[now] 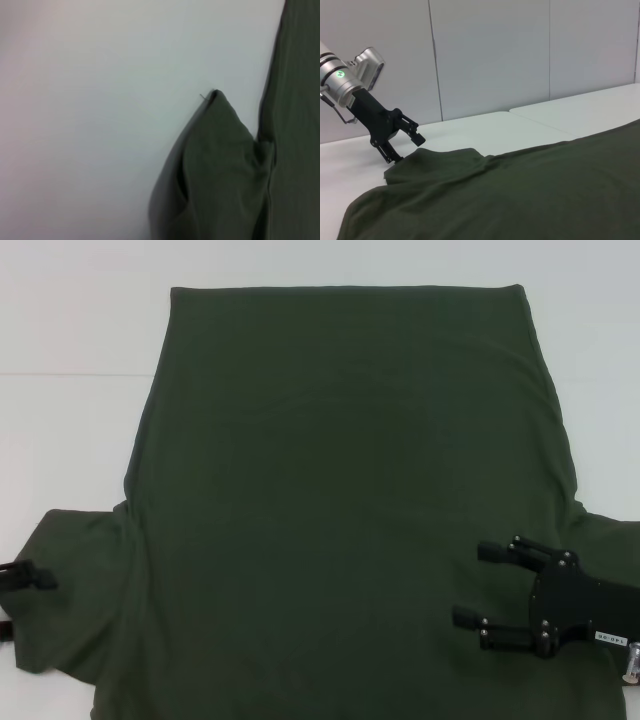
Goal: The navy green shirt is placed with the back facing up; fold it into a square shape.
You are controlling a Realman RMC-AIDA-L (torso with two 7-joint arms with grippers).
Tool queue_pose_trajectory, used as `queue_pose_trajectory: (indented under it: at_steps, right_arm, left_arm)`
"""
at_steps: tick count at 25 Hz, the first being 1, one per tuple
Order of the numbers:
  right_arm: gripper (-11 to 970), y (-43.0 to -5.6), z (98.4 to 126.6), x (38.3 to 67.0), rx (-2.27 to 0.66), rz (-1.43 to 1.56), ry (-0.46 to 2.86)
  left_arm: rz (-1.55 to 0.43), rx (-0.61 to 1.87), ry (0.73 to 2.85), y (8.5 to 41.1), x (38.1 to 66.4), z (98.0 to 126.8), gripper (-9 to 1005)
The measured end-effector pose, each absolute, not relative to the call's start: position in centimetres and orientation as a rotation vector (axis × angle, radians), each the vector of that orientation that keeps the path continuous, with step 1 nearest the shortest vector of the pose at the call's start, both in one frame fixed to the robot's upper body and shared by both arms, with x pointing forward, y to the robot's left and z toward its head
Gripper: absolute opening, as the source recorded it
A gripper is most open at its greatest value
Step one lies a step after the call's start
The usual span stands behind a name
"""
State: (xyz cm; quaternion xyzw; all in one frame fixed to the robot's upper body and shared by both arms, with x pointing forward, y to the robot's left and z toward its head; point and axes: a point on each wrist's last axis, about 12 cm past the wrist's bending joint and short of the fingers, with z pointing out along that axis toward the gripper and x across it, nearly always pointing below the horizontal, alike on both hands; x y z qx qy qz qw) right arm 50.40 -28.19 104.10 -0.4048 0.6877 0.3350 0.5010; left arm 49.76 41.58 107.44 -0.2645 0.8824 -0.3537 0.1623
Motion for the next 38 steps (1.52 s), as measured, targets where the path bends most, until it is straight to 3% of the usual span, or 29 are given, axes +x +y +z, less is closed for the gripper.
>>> queue_pose_trajectory:
  at_steps: [16,38]
  right_arm:
    - [938,-28.1,104.2,50.5,-0.977,0.816,1.658]
    - [937,-28.0,104.3,50.6,-0.979,0.817,1.652]
  left_arm:
    - [-0.918,-0.621,2.583,40.8,51.6,108.1,813]
    - [-0.895,-0.612,2.584,40.8,51.9,108.2,75]
